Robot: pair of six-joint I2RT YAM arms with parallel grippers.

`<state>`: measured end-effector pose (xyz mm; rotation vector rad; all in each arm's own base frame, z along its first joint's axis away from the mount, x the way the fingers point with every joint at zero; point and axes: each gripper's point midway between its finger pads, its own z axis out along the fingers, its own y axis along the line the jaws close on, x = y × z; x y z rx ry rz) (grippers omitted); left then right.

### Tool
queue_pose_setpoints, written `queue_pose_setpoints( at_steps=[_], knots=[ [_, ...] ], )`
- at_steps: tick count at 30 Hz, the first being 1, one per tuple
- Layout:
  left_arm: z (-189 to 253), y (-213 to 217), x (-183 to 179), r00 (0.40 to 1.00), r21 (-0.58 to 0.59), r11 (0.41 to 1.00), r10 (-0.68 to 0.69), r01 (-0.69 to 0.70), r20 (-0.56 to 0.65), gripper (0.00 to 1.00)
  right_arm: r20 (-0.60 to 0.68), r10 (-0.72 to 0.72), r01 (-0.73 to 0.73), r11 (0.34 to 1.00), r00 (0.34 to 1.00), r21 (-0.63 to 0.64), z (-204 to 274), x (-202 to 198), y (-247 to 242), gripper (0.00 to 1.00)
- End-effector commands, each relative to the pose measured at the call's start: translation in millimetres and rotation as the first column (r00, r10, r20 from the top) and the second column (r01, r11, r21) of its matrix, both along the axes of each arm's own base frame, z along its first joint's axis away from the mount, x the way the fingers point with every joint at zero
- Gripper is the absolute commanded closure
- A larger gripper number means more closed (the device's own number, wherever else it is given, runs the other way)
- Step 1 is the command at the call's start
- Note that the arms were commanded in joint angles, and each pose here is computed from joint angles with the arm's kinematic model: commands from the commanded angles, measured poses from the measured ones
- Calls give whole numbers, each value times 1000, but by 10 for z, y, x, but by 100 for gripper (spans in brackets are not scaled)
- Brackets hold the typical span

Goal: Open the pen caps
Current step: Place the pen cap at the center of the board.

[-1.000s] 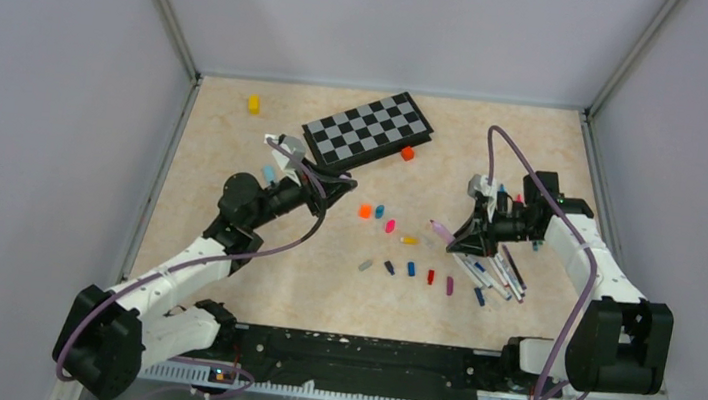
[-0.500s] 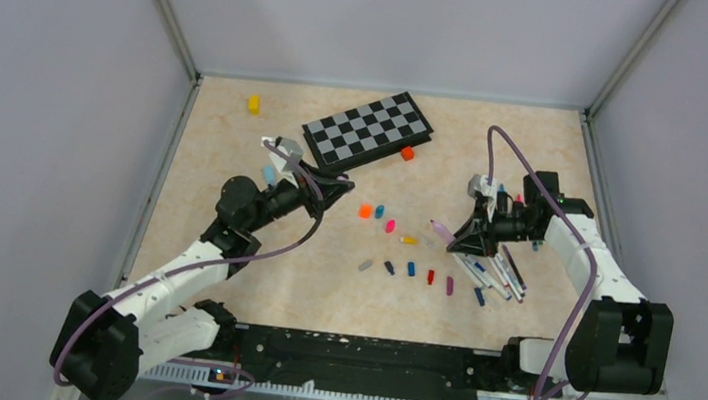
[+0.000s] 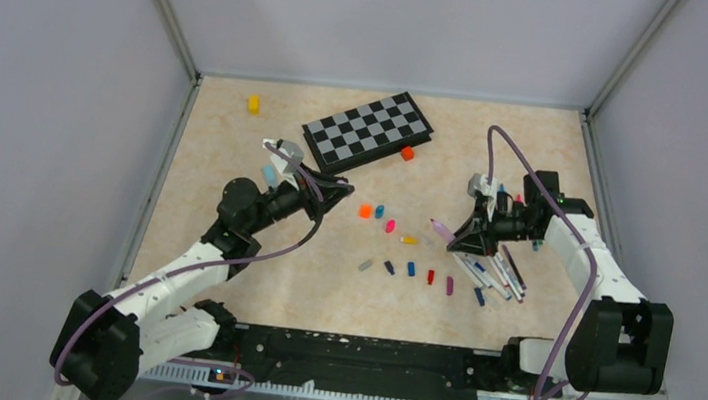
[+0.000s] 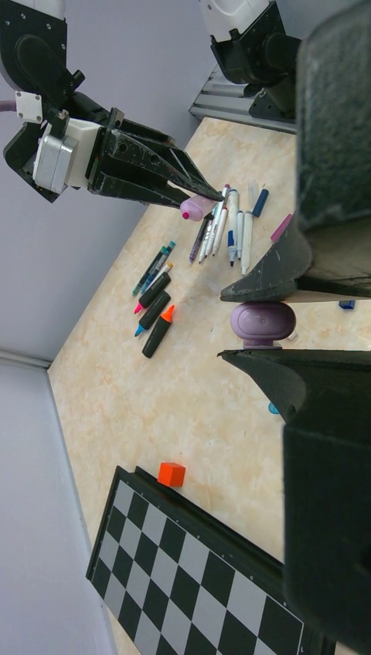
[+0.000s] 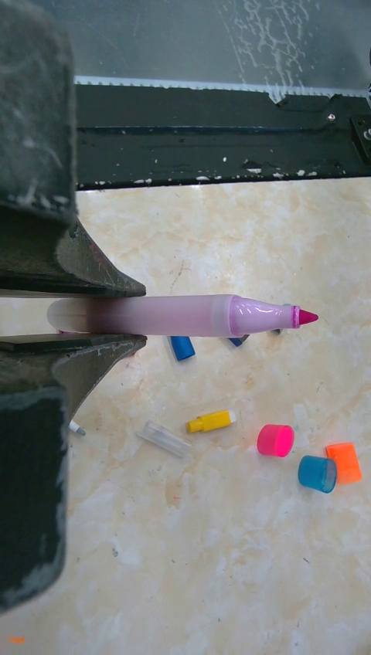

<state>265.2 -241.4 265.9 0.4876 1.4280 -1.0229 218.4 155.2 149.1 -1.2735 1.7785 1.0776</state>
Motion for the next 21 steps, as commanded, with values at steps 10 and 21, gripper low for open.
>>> queue_pose_setpoints(
  at_steps=[10, 21],
  knots=[
    [83, 27, -4, 1000, -22, 1000, 10, -9, 25, 100, 54, 2, -3, 1000, 999, 19, 108, 88, 8, 100],
    [80, 44, -1, 999, -21, 1000, 21, -21, 24, 100, 57, 2, -3, 1000, 998, 18, 104, 92, 8, 100]
  ],
)
